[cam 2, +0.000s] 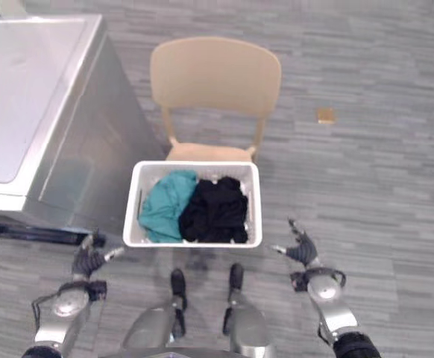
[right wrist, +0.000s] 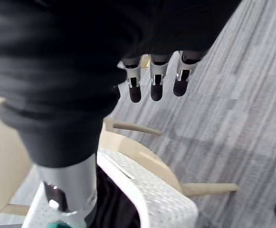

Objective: Grab the laundry basket,head to the washer,open it,put in the laundry and shut it.

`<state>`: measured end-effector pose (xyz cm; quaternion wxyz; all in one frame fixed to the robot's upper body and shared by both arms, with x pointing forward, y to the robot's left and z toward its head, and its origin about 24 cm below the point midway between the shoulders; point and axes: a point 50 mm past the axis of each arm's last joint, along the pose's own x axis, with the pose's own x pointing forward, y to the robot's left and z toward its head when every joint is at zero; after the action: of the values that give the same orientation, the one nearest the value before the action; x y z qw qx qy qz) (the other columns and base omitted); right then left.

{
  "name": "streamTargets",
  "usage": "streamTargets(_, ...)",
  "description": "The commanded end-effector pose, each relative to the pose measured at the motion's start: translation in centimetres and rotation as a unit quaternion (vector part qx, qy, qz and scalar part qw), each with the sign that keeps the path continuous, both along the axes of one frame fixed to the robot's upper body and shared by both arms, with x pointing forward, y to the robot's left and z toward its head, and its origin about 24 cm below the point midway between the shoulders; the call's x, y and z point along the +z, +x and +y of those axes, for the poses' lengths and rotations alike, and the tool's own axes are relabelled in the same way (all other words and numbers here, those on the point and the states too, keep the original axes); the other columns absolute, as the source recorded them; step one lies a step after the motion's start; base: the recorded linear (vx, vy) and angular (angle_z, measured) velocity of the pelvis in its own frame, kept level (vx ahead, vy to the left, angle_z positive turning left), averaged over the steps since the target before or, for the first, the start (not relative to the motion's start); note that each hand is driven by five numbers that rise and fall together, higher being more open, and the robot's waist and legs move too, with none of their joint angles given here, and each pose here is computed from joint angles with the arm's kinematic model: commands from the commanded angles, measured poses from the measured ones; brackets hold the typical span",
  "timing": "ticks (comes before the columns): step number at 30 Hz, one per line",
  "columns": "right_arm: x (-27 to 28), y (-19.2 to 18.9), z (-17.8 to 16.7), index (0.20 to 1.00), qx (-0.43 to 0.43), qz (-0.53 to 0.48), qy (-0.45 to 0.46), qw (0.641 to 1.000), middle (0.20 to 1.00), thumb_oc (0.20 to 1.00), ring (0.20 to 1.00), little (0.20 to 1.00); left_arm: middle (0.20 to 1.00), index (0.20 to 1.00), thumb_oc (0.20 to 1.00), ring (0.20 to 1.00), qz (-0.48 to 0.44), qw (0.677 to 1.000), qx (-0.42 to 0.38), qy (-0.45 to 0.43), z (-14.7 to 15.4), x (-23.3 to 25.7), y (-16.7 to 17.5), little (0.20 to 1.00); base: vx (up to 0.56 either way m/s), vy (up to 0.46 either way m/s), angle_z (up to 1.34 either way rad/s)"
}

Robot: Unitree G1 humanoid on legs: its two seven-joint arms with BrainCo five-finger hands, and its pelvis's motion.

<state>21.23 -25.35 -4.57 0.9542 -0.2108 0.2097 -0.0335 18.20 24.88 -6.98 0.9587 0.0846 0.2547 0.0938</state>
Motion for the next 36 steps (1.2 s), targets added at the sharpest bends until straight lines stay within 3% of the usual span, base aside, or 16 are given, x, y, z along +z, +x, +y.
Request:
streamTargets(1,0.1,0.2,0.4,1.0,0.017,-0.008,-0.003,1.0,1.0,1.0,1.0,1.0,1.0,1.0,1.0,1.0,0.025,0.999,-0.028,0.031,0.9,-0.4,-0.3,1.0,0.05,-0.045,0.13)
streamTargets(6,-1.9,-0.8,1.4,1.0,0.015,0.032,0.016,0.999,1.0,1.0,1.0,1.0,1.0,1.0,1.0,1.0,0.079,0.997,0.0,0.019,0.6,-2.6,-2.1,1.0,0.02,-0.062,0.14)
streamTargets(20,-3.2,-2.1,0.5,1.0,-0.063,0.055,0.041,0.996,1.0,1.0,1.0,1.0,1.0,1.0,1.0,1.0,0.053,0.998,-0.019,0.018,-1.1,-2.1,0.0,1.0,-0.04,0.168,0.67)
streamTargets(27,-3.8,-2.1,3.3,1.0,-0.051,0.059,0.101,0.992,1.0,1.0,1.0,1.0,1.0,1.0,1.0,1.0,0.04,0.997,-0.035,0.047,-0.2,-1.2,0.9,1.0,0.04,0.36,0.46)
streamTargets(36,-3.2,-1.6,3.2,1.0,-0.039,0.044,0.094,0.994,1.0,1.0,1.0,1.0,1.0,1.0,1.0,1.0,0.048,0.997,-0.045,0.03,-1.3,-1.9,0.4,1.0,0.12,0.051,0.52)
